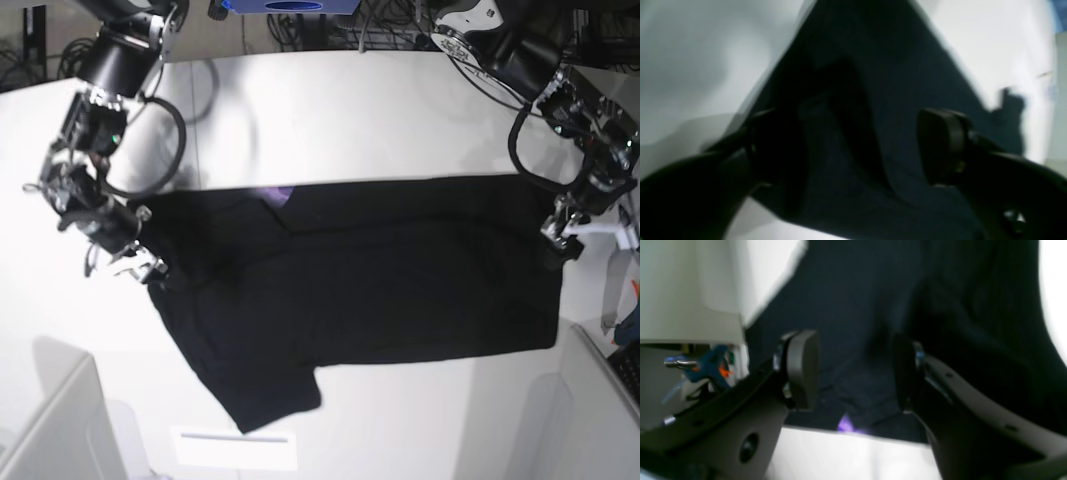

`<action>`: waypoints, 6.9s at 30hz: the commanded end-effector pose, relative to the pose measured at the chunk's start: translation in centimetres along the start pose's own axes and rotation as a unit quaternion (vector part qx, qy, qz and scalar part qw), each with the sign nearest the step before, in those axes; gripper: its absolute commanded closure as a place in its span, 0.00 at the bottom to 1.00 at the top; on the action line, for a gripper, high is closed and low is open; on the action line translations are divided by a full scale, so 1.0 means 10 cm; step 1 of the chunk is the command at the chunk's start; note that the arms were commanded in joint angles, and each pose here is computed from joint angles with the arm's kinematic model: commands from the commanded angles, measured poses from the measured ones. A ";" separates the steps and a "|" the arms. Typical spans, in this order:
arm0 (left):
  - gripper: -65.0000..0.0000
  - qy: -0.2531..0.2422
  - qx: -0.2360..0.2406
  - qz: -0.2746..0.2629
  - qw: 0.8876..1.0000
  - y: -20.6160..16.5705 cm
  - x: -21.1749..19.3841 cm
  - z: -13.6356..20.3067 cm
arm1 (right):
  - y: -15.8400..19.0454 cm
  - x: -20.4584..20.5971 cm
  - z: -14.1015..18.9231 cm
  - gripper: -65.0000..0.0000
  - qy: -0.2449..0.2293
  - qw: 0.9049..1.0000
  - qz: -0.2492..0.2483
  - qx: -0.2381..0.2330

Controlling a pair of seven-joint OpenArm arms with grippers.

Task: Fold the T-shirt properly
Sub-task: 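Pull the held shoulders further, folding the shirt body over itself, then release the shoulders and move both grippers to the hem corners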

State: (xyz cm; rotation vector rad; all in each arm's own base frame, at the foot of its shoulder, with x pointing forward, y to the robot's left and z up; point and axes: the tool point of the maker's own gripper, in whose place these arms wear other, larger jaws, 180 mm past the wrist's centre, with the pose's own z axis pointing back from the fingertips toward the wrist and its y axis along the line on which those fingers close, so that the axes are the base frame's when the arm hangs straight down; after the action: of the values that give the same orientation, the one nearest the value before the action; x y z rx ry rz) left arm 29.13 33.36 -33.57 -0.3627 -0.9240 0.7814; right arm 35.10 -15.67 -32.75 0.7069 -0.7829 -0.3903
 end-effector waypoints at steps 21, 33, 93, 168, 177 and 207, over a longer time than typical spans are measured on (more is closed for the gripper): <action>0.26 0.013 0.042 0.014 0.999 0.61 -0.50 0.27 | -0.70 -0.63 0.84 0.36 -0.085 0.984 -0.115 -0.103; 0.27 0.003 0.028 0.046 0.999 0.58 -0.51 0.06 | -1.23 -0.75 0.30 0.36 -0.053 0.973 -0.158 -0.162; 1.00 0.072 0.154 -0.055 0.984 1.44 -1.05 1.08 | -1.54 -1.57 1.59 1.00 -0.066 0.953 -0.167 -0.244; 0.97 -0.054 0.101 -0.188 0.976 0.62 -0.01 1.14 | -0.68 0.15 -1.15 0.65 0.104 0.969 0.144 -0.174; 0.97 -0.038 0.114 -0.177 0.977 0.82 0.01 1.06 | -0.63 0.02 -1.25 0.77 0.103 0.965 0.175 -0.169; 0.32 0.092 0.111 -0.209 0.967 0.33 0.52 -1.00 | -0.56 0.09 -1.25 1.00 0.093 0.965 0.180 -0.164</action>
State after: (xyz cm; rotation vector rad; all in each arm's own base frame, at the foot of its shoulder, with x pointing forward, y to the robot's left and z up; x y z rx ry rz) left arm 36.56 38.24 -40.48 -0.0647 -0.6313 0.4423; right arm 43.72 -14.44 -43.78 0.2845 -0.6119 -0.1239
